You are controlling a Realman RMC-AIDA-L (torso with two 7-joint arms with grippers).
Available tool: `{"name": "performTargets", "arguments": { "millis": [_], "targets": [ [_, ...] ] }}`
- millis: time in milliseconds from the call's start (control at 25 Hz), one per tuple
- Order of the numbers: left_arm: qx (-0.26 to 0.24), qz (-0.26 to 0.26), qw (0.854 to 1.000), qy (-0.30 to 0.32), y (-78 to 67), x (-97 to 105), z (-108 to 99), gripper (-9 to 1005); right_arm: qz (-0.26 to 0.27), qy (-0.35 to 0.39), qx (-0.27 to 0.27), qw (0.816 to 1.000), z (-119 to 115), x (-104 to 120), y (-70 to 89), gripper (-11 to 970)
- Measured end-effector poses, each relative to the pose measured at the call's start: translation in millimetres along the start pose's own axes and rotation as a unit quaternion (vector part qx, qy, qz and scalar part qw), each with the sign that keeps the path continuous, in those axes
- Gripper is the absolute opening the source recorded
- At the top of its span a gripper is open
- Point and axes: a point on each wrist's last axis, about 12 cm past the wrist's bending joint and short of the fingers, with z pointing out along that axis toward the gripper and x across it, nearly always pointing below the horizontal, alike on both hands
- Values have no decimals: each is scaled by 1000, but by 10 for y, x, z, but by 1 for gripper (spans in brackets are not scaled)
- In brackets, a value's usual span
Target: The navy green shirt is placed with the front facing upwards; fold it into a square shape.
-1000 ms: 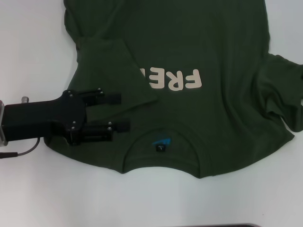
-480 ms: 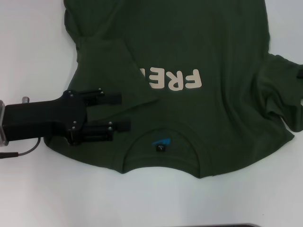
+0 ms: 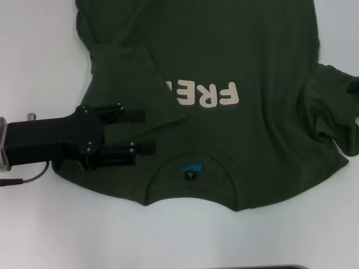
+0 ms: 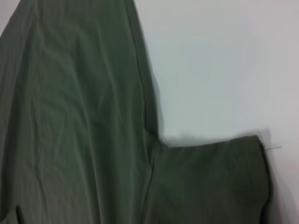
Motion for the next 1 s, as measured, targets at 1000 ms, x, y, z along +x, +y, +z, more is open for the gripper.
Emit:
{"name": "performTargets", "arguments": {
  "millis": [1000],
  "targets": [
    [1, 2, 1000, -5, 3, -19, 5, 785, -29, 0, -16, 999, 31, 22, 38, 790]
  ]
}}
